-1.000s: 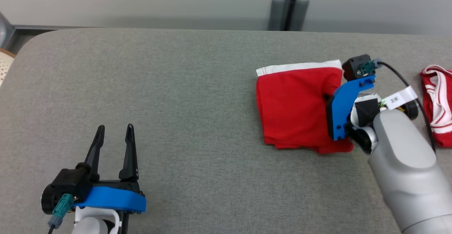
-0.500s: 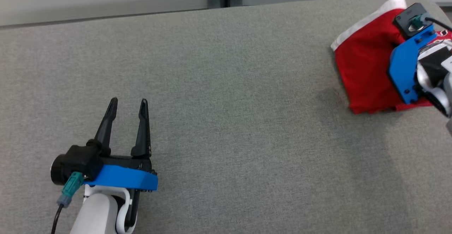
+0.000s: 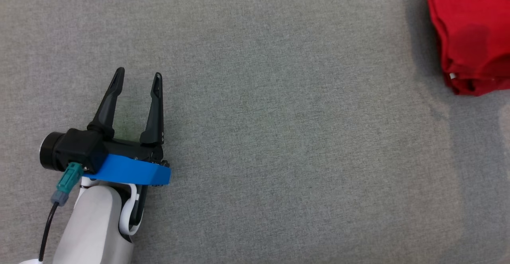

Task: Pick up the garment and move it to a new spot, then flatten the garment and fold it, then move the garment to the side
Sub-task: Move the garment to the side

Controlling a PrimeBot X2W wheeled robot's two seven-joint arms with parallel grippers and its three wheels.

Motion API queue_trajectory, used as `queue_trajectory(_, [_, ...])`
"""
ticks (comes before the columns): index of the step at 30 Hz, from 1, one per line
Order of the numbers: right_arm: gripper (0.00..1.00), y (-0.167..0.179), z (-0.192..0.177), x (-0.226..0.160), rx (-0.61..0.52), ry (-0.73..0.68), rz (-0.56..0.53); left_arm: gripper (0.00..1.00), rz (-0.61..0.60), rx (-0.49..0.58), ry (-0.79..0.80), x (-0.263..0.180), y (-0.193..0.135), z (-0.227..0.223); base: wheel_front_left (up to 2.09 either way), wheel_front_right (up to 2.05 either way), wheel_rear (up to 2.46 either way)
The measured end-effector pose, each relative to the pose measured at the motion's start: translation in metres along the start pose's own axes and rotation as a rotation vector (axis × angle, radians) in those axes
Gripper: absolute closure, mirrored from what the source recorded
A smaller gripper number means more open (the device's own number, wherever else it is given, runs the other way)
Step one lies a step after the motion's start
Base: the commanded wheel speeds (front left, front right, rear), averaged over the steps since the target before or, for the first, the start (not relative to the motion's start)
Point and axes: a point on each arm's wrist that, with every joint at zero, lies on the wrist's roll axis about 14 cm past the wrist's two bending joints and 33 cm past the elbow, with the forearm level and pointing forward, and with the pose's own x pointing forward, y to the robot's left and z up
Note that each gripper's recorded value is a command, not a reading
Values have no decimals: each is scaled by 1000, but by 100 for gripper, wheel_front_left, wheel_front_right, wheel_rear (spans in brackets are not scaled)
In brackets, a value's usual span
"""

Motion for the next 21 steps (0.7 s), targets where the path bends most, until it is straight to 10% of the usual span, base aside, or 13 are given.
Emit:
queue_trajectory(8, [100,-17,-33,24,-38,43,-55,0,-4,8,33,9,10,-17,0,0,0])
queue_trajectory(10, [0,-19,-32,28,-43,18,-68,0,-5,12,36,10,11,-18,0,0,0])
queue_trajectory(21, [0,-9,0,25,79,-150,-117,0,24,9,19,0,12,-4,0,0,0])
